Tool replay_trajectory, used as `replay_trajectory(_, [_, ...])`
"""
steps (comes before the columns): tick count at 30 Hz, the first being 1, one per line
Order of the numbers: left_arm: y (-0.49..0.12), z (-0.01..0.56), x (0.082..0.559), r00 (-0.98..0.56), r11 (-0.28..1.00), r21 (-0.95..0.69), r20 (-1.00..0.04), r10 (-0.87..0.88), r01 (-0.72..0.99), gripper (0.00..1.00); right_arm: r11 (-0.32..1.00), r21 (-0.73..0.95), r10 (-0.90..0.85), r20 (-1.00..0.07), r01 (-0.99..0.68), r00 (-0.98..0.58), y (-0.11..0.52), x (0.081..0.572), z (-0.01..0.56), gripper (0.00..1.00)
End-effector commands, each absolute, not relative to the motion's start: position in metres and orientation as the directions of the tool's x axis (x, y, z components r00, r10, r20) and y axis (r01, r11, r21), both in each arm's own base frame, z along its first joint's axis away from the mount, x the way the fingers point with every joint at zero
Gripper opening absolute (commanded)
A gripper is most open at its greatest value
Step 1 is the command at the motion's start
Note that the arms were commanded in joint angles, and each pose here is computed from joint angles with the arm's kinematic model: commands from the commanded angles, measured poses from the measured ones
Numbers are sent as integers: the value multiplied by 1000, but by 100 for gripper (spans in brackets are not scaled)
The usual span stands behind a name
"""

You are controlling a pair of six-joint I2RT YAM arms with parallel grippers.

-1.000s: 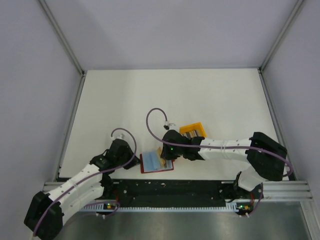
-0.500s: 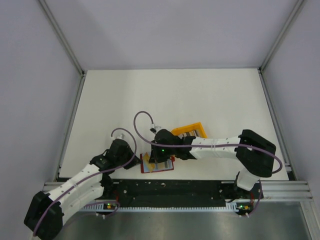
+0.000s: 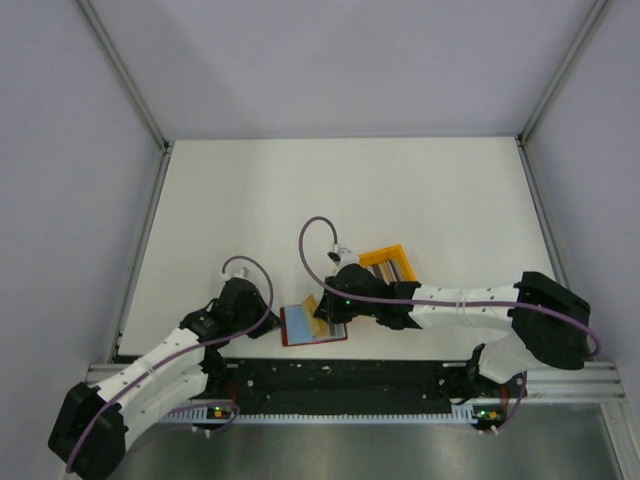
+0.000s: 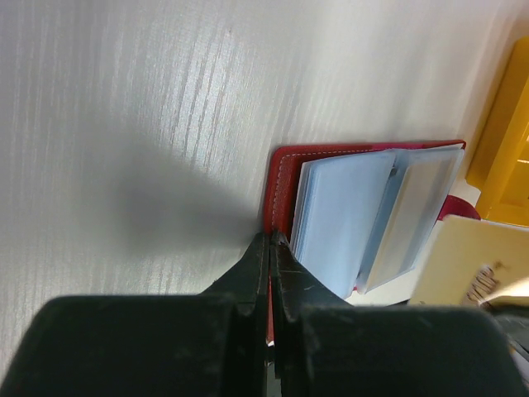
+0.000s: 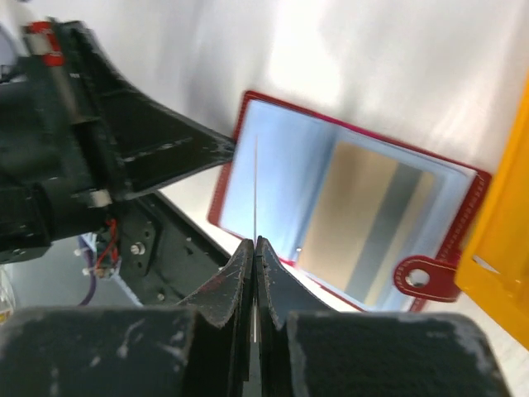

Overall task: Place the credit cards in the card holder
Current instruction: Insert the credit card into the card holder.

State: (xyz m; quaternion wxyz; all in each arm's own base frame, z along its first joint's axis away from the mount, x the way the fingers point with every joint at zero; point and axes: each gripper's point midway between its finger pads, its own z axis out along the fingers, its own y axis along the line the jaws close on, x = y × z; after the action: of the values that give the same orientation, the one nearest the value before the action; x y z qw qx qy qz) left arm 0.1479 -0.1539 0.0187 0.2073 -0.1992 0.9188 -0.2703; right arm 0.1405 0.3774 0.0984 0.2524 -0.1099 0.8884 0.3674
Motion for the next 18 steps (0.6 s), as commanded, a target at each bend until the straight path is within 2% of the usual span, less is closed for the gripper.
replay_trajectory(1, [-152, 16, 149, -828, 776, -576, -283, -485, -258, 0, 723, 618, 65, -505, -309, -861, 374, 149, 85, 0])
replay_trajectory(11, [-152, 15, 149, -829, 777, -574, -282, -483, -258, 0, 736, 635, 123, -465, -233, -877, 364, 155, 56, 0])
replay_trajectory(18, [-153, 16, 149, -828, 774, -579, -280, -485, -257, 0, 691, 695, 149, -407, -200, -901, 367, 150, 44, 0])
